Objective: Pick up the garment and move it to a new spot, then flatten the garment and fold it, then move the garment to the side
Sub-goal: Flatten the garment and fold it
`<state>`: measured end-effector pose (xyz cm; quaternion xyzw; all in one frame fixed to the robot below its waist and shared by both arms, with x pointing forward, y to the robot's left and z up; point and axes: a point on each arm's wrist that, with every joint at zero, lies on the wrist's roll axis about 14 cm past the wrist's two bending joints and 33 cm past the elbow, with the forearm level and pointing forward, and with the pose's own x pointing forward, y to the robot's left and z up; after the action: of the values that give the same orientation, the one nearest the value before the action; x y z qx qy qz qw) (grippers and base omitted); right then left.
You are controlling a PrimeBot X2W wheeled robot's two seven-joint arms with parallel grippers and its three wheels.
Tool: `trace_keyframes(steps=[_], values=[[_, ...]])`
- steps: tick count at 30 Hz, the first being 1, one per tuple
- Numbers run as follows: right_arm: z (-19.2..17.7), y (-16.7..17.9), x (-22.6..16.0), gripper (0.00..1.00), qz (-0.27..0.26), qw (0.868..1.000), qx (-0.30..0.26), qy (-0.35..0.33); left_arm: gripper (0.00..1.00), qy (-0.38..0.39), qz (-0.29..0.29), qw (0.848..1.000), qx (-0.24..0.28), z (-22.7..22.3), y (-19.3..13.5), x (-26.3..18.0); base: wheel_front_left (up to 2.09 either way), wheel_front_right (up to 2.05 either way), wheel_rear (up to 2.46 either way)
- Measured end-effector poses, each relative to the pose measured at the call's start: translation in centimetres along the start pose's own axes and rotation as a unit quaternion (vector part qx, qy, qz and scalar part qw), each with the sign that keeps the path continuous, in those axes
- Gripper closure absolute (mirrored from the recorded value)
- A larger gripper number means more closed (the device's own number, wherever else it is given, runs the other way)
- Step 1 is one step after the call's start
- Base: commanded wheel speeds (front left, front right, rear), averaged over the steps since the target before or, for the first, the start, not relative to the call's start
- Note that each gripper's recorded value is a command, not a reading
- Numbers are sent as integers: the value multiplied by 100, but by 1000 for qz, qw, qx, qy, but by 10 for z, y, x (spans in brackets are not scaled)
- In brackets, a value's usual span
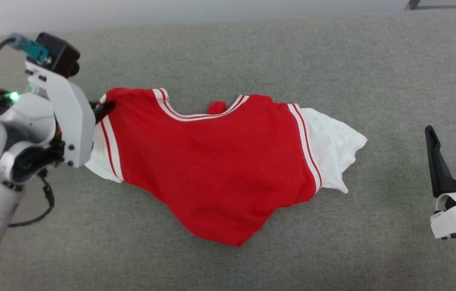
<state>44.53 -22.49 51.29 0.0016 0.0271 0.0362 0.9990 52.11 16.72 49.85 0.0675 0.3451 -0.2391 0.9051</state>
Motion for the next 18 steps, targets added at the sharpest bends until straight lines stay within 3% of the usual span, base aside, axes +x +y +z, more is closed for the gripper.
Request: trace_keyframes(steps=[5,6,7,8,9,11,18], values=[[-8,-4,1,0,-5,1000,2,8,99,-2,-11,1000,6,3,-7,23,0,0,0],[-9,-5,1,0,-7,1000,3,9,89,-4,-13,1000,6,3,-8,29,0,0,0],[-10,-6,2,0,-8,1000,3,9,73,-2,-17,1000,3,1,-10,34,0,0,0],[-11,-7,1,0,-9,1000,2,10,68,3,-22,1000,-3,-3,-12,39,0,0,0],[-12,-8,1,0,-10,1000,2,11,55,9,-24,1000,-6,-7,-13,44,0,0,0],[-15,-10,-1,0,-14,1000,2,15,0,23,-27,999,-19,-15,-13,52,0,0,0],[-15,-14,-3,0,-21,1000,3,13,0,2,-20,999,-42,-5,-3,50,0,0,0]])
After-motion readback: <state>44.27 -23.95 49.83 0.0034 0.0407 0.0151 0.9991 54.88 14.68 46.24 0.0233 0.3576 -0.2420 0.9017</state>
